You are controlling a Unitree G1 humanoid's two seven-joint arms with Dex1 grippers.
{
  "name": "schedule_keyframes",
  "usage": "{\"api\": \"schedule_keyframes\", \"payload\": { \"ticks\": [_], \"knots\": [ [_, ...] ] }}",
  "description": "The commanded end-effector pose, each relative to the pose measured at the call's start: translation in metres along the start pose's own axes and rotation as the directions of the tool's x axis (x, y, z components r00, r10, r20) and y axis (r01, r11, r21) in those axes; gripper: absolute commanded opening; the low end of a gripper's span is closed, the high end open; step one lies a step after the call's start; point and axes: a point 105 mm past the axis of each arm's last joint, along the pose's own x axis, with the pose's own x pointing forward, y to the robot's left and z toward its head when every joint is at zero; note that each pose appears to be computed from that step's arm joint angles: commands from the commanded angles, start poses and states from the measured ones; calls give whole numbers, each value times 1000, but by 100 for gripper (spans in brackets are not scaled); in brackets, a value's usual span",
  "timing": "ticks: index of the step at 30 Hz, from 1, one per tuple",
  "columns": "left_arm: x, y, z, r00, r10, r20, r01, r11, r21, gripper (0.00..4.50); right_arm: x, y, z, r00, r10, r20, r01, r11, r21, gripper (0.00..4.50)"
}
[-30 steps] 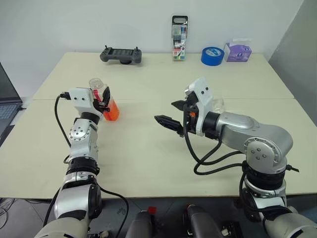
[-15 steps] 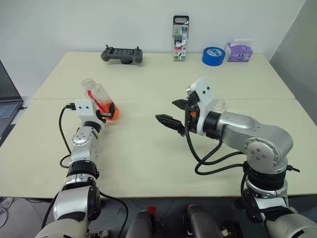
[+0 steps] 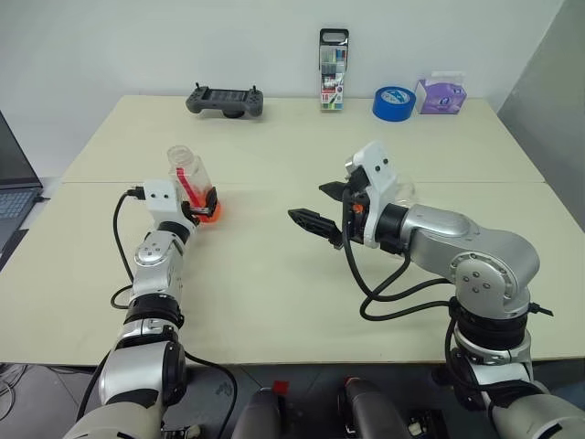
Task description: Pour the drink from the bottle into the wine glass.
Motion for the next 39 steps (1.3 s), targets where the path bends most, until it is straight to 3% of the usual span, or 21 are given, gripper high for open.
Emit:
{"api": "schedule_keyframes", "payload": {
  "ticks": [1, 7, 12, 16, 20, 25, 30, 32, 35, 39],
  "knots": [
    [-4, 2, 14, 998, -46, 32, 45, 998, 36, 449, -3, 2, 12, 999, 8, 47, -6, 999, -31, 446],
    [-33, 16, 24, 990, -141, -6, 141, 988, 56, 449, -15, -6, 11, 999, -16, 32, 17, 999, -48, 446],
    [-52, 31, 29, 992, -114, -47, 117, 990, 78, 449, -24, -16, 10, 999, -37, 14, 38, 997, -60, 446],
    [-69, 17, 31, 969, -225, -99, 233, 970, 72, 449, -30, -24, 9, 999, -52, -6, 52, 996, -69, 446],
    [-79, 7, 49, 927, -351, -136, 359, 932, 44, 449, -45, -39, 4, 995, -98, -31, 97, 994, -52, 446],
    [-92, -3, 87, 807, -546, -226, 572, 817, 69, 449, -71, -78, -9, 939, -322, -120, 331, 942, 63, 446],
    [-99, -39, 132, 604, -761, -235, 786, 619, 15, 449, -86, -101, -29, 843, -477, -249, 519, 843, 139, 446],
    [-100, -57, 135, 526, -812, -252, 840, 543, 5, 449, -86, -108, -39, 811, -508, -290, 565, 810, 159, 446],
    [-102, -90, 116, 419, -860, -290, 898, 440, -8, 449, -87, -131, -56, 720, -574, -390, 672, 718, 182, 446],
    [-100, -119, 95, 362, -882, -303, 924, 381, -6, 449, -86, -152, -65, 662, -584, -469, 722, 665, 191, 446]
  ]
}}
